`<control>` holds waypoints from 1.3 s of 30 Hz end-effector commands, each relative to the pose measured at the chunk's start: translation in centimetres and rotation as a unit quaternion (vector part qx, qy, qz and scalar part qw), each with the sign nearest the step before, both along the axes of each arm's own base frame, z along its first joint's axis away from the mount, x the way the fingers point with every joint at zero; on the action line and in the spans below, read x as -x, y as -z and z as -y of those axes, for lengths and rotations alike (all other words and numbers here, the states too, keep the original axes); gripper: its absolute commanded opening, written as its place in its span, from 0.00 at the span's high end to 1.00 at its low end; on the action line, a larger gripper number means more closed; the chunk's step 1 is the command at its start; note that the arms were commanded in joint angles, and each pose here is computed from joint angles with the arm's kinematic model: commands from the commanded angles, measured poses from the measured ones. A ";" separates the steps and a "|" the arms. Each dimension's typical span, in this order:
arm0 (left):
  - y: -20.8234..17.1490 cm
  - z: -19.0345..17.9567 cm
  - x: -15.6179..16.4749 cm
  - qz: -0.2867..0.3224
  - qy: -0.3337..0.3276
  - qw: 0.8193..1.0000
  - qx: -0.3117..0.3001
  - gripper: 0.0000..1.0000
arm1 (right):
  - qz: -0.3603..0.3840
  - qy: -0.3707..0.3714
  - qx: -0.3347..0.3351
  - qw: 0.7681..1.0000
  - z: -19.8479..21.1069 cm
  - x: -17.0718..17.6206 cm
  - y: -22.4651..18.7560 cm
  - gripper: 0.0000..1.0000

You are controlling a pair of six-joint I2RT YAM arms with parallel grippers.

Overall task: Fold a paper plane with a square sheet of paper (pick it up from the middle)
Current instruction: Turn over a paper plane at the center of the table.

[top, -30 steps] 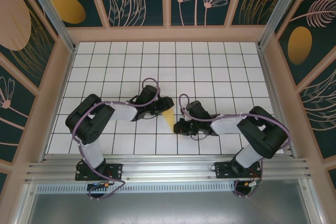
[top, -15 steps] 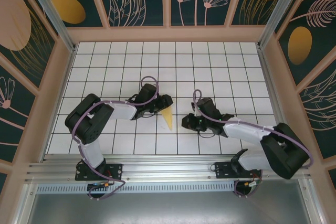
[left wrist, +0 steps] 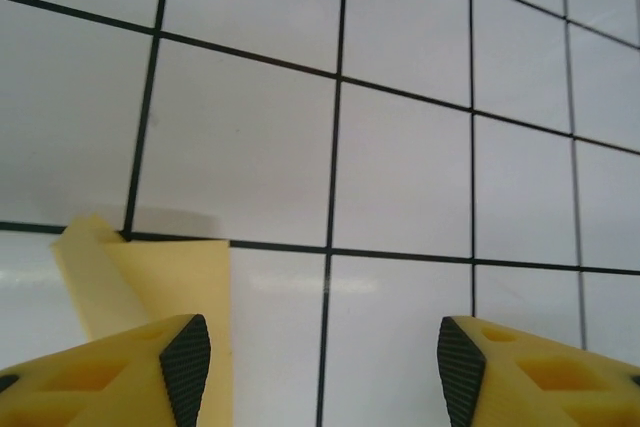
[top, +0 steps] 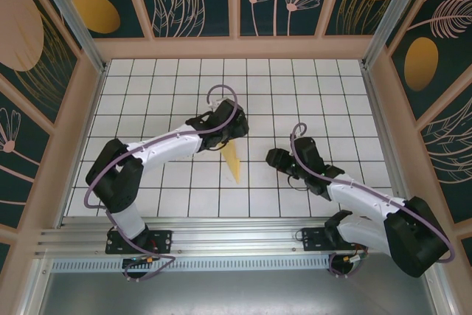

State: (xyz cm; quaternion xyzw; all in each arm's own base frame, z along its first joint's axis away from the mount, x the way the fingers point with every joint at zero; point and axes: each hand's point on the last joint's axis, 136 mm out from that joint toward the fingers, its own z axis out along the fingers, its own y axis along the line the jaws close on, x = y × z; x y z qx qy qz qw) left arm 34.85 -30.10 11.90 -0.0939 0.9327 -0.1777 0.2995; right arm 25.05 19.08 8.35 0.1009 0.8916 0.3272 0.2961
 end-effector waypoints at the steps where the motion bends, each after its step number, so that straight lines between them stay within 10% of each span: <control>1: 3.9 -4.2 1.9 -0.051 -0.026 0.988 -0.142 0.35 | 0.048 0.024 -0.030 0.998 0.2 -1.5 -1.8 0.53; 9: 5.8 -4.2 2.6 -0.067 -0.030 0.987 -0.141 0.37 | 0.050 -0.022 -0.039 0.998 -1.3 -2.2 -2.8 0.54; 24: 5.2 -6.1 4.3 -0.039 -0.040 0.996 -0.072 0.93 | 0.029 -0.132 -0.092 0.986 -5.7 -1.6 -3.4 0.57; 39: 7.4 -7.8 6.3 -0.030 -0.042 0.998 -0.031 0.98 | -0.047 -0.208 -0.042 0.976 -11.7 -1.1 1.1 0.49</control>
